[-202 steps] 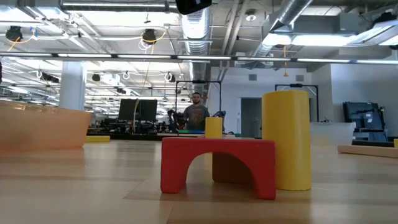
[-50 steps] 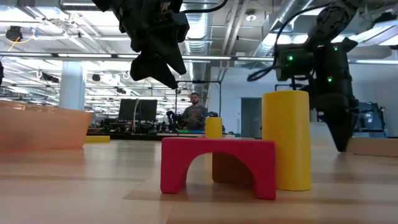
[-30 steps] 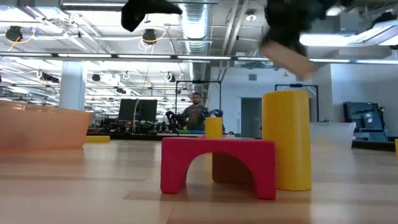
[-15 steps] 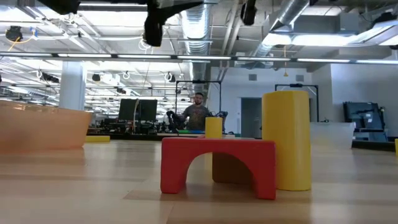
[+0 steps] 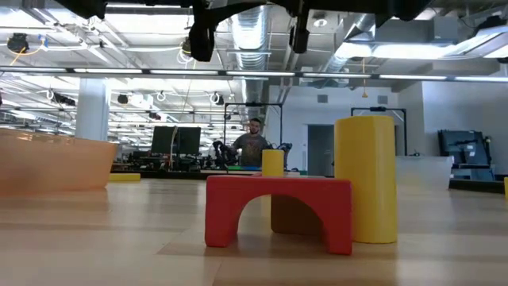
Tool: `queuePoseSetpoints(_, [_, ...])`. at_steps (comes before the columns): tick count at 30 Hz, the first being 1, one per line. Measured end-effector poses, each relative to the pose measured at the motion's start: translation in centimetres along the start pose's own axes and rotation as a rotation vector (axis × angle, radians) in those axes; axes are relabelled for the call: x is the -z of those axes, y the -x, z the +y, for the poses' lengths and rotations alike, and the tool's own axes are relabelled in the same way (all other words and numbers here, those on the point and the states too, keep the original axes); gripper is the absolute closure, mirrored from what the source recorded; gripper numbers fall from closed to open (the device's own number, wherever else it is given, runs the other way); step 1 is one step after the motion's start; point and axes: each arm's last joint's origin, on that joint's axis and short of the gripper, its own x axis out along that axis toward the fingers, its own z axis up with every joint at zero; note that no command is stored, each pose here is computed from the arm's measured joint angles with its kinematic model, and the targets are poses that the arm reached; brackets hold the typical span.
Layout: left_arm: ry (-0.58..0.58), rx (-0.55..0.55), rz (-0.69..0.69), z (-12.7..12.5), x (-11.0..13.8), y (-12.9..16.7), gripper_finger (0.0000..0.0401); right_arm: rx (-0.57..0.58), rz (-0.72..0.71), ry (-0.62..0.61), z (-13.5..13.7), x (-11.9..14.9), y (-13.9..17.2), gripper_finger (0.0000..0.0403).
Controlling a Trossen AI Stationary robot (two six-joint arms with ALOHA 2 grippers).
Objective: Sort & place blocks by color
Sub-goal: Put the brown block into the orange bin
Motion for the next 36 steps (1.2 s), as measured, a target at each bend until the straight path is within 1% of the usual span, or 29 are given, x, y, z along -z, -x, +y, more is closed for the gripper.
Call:
queuePoseSetpoints(2, [-0.006,0.0,0.0,0.0,0.0,0.0,0.0279,-0.009,-0.001,-0.002,-0.1,0.0,-0.1,0.0355])
queuePoseSetpoints(4, [-0.023,0.001,0.013,0.1,0.1,0.0,0.0325,-0.02,0.013,-0.003,-0.1,0.1,-0.2,0.0352])
queuePoseSetpoints(6, [-0.012,0.01,0.02,0.0,0.1,0.0,0.037,-0.04,0.013,0.013,0.1,0.1,-0.2,0.0341])
queuePoseSetpoints(8, [-0.016,0.004,0.035,0.1,0.2,0.0,0.0375,-0.05,0.032,0.009,0.1,0.1,-0.2,0.0322])
queuePoseSetpoints(12, [-0.052,-0.023,0.11,0.1,-0.5,0.6,0.0375,-0.054,0.056,-0.003,-0.3,-0.2,0.0,0.0262])
queuePoseSetpoints(15, [-0.11,-0.099,0.198,-0.4,-1.9,1.6,0.0375,-0.092,0.068,0.006,-0.4,-1.2,0.4,0.0214])
queuePoseSetpoints(17, [-0.159,-0.158,0.263,-1.4,-3.5,2.5,0.0375,-0.105,0.103,0.005,-0.9,-1.8,0.7,0.0186])
queuePoseSetpoints(19, [-0.203,-0.251,0.362,-2.1,-5.1,4.0,0.0375,-0.107,0.141,0.0,-1.4,-2.3,1.1,0.0166])
queuePoseSetpoints(21, [-0.215,-0.376,0.492,-2.6,-6.3,5.7,0.0375,-0.078,0.176,-0.004,-1.8,-2.5,1.4,0.0155])
queuePoseSetpoints(23, [-0.183,-0.52,0.614,-2.9,-7.1,7.6,0.0375,-0.025,0.222,-0.013,-2.2,-2.2,1.8,0.0152])
queuePoseSetpoints(25, [-0.131,-0.672,0.706,-2.9,-7.4,9.4,0.0375,-0.001,0.249,0.0,-2.3,-1.9,1.8,0.0152])
queuePoseSetpoints(28, [-0.06,-0.903,0.798,-2.4,-6.8,11.6,0.0373,0.027,0.298,0.003,-2.4,-1.1,1.8,0.0157])
queuePoseSetpoints(30, [-0.016,-1.049,0.826,-1.9,-6.0,12.7,0.0372,0.019,0.306,0.012,-2.2,-0.9,1.7,0.016])
queuePoseSetpoints(31, [0.013,-1.104,0.831,-1.6,-5.6,13.1,0.0372,0.016,0.308,0.021,-2.1,-0.7,1.7,0.0161])
queuePoseSetpoints(34, [0.135,-1.198,0.864,-0.6,-4.1,13.6,0.0373,0.026,0.304,0.038,-1.9,-0.4,1.6,0.0164])
queuePoseSetpoints(36, [0.199,-1.226,0.902,0.1,-3.1,13.8,0.0373,0.023,0.3,0.04,-1.8,-0.4,1.6,0.0164])
